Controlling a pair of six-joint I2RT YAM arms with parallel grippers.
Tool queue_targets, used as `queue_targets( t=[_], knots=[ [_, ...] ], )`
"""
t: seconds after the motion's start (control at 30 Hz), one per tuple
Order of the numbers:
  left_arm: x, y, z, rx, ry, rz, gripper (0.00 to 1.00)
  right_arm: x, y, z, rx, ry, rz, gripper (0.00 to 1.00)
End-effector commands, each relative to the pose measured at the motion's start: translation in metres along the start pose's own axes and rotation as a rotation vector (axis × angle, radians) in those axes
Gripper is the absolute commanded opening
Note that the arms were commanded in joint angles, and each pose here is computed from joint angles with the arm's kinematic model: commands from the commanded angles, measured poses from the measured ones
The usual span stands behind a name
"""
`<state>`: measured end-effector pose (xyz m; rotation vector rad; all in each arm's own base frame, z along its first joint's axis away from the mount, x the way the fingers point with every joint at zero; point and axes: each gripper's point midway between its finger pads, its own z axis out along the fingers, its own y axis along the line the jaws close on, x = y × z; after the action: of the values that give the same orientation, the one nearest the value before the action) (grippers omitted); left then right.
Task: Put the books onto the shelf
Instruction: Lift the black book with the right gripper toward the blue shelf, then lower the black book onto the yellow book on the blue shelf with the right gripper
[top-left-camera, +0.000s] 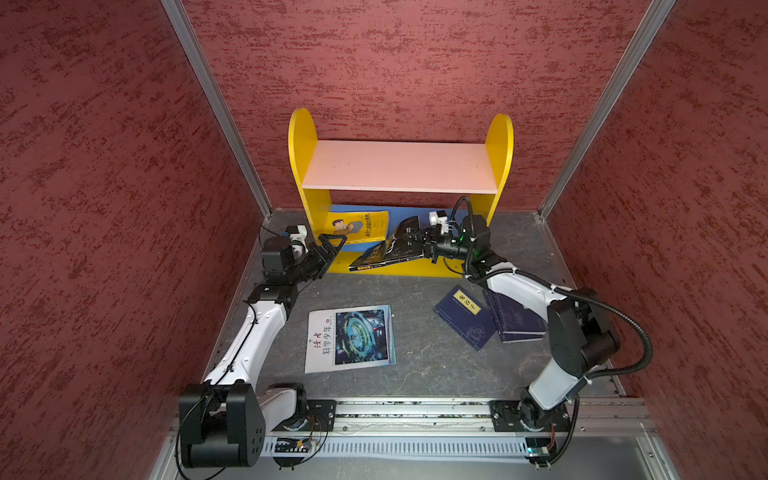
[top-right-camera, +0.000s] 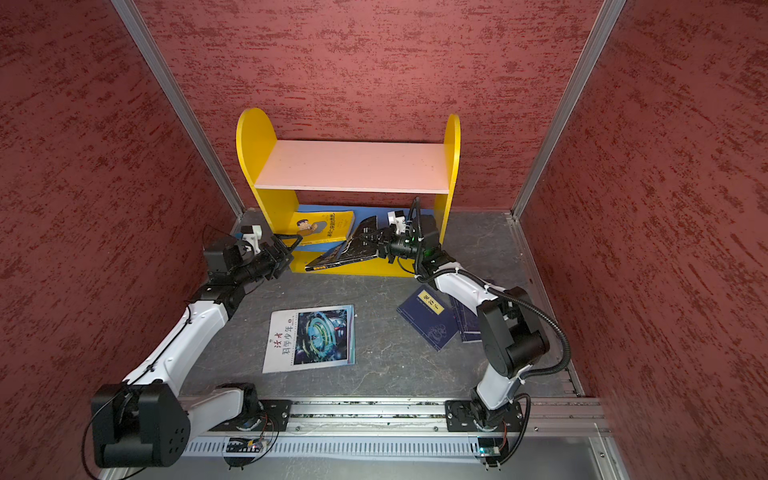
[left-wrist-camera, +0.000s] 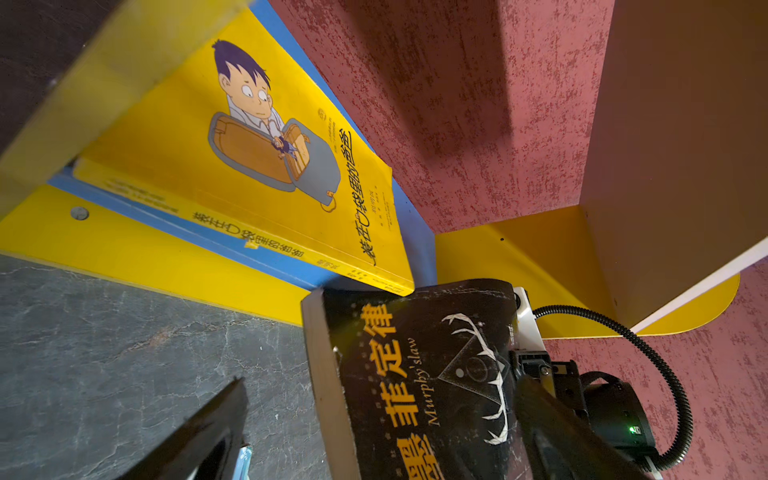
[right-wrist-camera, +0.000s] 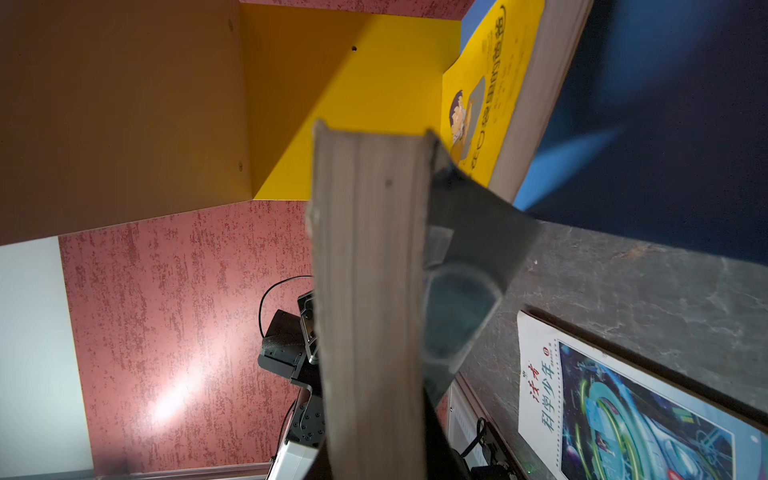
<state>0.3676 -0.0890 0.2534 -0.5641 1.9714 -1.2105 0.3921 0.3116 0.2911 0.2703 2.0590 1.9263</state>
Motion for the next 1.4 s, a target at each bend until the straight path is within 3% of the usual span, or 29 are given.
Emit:
queue_targets(
  t=[0.0, 0.4, 0.8, 0.93, 1.17, 1.37],
  knots=[
    [-0.008, -0.014, -0.005, 0.046, -0.01, 0.025, 0.99, -0.008, 0.087, -0.026, -0.102, -0.105, -0.234, 0.11],
    [-0.013, -0.014, 0.001, 0.024, 0.004, 0.037, 0.99, 0.007, 0.011, -0.06, 0.233, -0.172, -0.121, 0.11],
    [-0.011, -0.006, -0.005, -0.01, -0.024, 0.049, 0.99, -0.019, 0.06, -0.034, -0.094, -0.236, -0.292, 0.13],
    [-0.011, -0.006, -0.009, -0.017, -0.032, 0.056, 0.99, -0.019, 0.064, -0.019, -0.122, -0.189, -0.3, 0.13],
    [-0.007, 0.0, -0.014, -0.034, -0.046, 0.055, 0.99, -0.012, 0.054, -0.023, -0.069, -0.172, -0.302, 0.13],
    [-0.011, -0.001, -0.008, -0.029, -0.035, 0.051, 0.99, -0.028, 0.054, -0.005, -0.103, -0.167, -0.296, 0.13]
  ],
)
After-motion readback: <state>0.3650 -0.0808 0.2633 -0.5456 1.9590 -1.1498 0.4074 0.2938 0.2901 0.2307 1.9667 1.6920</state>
